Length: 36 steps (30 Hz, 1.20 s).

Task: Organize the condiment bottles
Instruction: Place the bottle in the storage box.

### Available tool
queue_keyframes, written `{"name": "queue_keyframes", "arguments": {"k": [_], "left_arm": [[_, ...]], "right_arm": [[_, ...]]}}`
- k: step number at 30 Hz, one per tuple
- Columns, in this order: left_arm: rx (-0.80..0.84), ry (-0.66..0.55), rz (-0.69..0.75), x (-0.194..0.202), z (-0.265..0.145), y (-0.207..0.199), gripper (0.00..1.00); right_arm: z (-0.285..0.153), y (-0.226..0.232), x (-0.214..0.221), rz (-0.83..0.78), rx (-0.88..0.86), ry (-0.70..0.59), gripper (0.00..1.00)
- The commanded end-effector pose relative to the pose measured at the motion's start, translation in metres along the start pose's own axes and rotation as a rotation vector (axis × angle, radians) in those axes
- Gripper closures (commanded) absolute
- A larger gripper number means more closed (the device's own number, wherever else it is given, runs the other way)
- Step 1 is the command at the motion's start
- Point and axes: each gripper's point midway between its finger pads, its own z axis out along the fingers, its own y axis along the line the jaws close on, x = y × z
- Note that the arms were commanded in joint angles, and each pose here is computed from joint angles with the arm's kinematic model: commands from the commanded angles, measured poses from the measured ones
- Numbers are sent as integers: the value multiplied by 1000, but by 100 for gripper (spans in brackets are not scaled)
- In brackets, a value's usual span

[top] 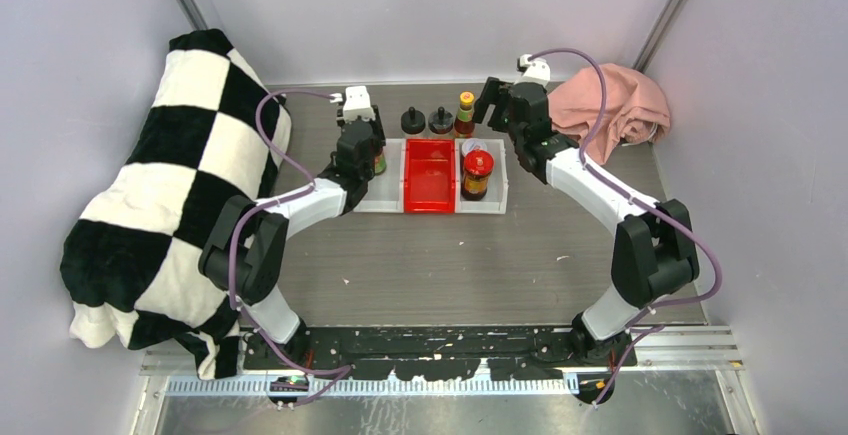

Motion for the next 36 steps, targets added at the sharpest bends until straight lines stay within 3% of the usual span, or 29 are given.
{"name": "queue_keyframes", "arguments": {"k": [1, 12, 19, 36], "left_arm": [[11, -171, -115, -50, 1, -4, 100], [22, -143, -123, -40, -1, -5, 73], [26, -132, -139, -39, -4, -6, 49], [28, -128, -171, -44, -14, -5, 45]], "right_arm": [[5, 22, -19, -21, -80, -30, 15], [21, 44, -17, -60, -142, -6, 14], [32, 63, -16, -94, -178, 10, 14], [59, 64, -5, -180, -151, 36, 14]]}}
